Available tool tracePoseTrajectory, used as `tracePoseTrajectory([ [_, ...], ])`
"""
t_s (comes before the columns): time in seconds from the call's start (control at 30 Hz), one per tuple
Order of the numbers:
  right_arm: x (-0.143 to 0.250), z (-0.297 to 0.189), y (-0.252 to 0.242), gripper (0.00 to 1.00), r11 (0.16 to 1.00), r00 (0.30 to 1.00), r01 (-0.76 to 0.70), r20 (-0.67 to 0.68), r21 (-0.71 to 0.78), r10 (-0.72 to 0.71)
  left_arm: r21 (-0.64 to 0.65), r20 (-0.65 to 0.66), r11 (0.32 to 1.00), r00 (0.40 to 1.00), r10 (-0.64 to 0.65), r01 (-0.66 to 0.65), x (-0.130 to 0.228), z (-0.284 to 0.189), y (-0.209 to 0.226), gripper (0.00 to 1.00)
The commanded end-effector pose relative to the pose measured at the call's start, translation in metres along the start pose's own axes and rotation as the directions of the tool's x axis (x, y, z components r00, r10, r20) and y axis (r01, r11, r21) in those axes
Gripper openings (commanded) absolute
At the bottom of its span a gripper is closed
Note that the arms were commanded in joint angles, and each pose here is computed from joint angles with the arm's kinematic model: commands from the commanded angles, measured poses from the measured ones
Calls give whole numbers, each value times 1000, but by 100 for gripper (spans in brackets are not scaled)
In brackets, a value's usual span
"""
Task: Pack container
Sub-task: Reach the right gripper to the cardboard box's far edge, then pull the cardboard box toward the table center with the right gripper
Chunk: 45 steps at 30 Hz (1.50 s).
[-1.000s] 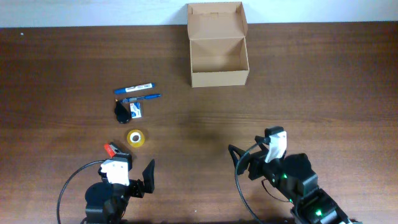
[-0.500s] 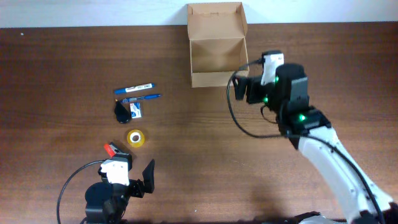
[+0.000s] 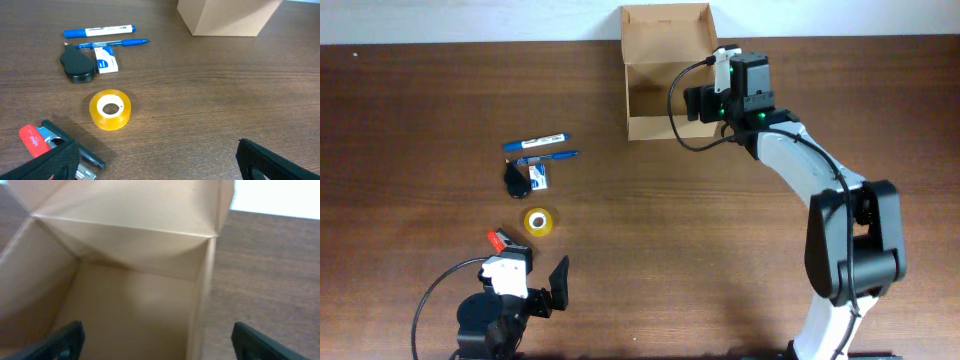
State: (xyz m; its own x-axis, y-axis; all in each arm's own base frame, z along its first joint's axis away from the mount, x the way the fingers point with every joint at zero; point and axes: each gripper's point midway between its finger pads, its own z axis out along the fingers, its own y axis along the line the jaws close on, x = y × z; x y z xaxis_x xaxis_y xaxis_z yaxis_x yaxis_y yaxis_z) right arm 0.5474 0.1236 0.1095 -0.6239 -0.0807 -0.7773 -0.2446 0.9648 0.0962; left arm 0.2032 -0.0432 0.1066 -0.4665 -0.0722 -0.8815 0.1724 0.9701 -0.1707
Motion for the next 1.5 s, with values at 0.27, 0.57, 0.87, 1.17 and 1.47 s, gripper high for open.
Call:
tracePoseTrajectory([
  [0.27,7,17,-27,25,999,1000,-13,-8,44,13,-7,5,1000,1000,-11,11,0,1,2,99],
  [0.57,33,-4,-22,4,991,980,-121,-150,54,128,-7,5,1000,1000,-11,11,0,1,2,100],
  [0.87,58,-72,31,4,987,925,-139,-345,81,159,-7,5,1000,1000,-11,11,0,1,2,100],
  [1.17,107,-99,59,4,968,847,-90,-493,233,198,-7,5,1000,1000,-11,11,0,1,2,100],
  [1.47,104,-100,75,4,978,859,-70,-487,196,159,-7,5,1000,1000,-11,11,0,1,2,100],
])
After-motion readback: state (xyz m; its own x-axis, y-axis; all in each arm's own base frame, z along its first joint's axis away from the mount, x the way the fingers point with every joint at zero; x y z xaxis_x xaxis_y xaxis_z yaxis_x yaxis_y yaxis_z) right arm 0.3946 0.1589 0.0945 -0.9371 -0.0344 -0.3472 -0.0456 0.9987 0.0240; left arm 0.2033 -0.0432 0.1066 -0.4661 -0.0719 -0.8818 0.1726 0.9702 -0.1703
